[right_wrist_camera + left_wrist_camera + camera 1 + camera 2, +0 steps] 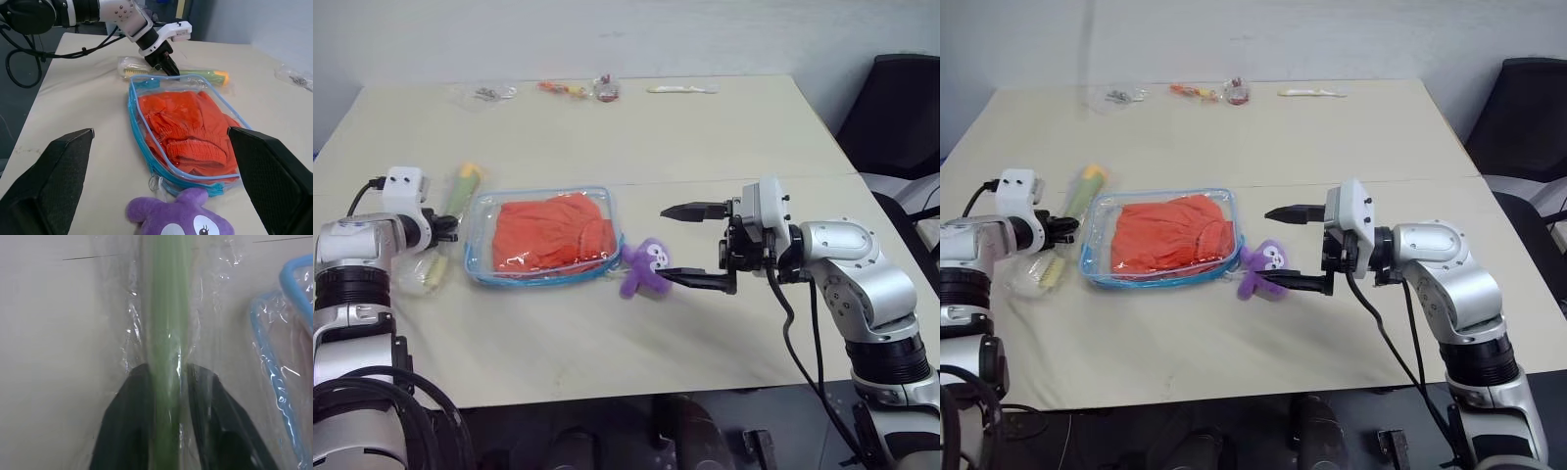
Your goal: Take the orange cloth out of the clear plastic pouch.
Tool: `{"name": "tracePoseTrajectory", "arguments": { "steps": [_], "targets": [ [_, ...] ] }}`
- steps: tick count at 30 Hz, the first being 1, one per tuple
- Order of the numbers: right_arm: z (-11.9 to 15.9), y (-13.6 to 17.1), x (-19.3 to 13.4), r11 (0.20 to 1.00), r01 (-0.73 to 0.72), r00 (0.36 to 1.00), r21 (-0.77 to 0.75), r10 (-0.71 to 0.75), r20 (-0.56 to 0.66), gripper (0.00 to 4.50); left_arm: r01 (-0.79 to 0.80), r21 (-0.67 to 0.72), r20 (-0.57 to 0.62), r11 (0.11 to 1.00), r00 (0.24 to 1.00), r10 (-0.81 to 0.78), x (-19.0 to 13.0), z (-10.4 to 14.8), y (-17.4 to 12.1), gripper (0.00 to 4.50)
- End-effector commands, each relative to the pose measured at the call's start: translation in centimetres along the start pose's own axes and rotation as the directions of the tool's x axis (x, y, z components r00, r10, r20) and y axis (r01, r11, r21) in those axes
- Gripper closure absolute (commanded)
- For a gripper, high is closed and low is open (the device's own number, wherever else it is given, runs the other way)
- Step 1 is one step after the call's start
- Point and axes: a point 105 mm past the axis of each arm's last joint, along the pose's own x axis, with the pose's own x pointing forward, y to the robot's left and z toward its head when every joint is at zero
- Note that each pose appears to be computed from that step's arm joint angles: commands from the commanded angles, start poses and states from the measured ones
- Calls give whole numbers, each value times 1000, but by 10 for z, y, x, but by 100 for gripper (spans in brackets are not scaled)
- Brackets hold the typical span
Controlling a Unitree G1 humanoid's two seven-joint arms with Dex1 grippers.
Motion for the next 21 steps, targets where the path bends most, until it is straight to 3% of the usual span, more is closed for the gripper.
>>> {"name": "tracePoseTrajectory", "arguments": {
  "steps": [1, 8, 14, 21],
  "targets": [
    [10, 2, 2, 999, -15, 1000, -38, 16, 24, 0, -131, -8, 61, 991, 989, 131, -36, 18, 36, 409],
    [16, 13, 4, 992, -127, 990, -4, 127, 58, 0, -334, -34, 19, 942, 942, 335, -104, -18, 106, 409],
    [18, 13, 8, 984, -176, 982, -8, 176, 66, 0, -349, -67, 16, 935, 936, 351, -114, -52, 125, 409],
    [18, 10, 8, 985, -171, 983, -9, 171, 61, 0, -345, -72, 73, 936, 934, 350, -115, -56, 124, 189]
  ]
}}
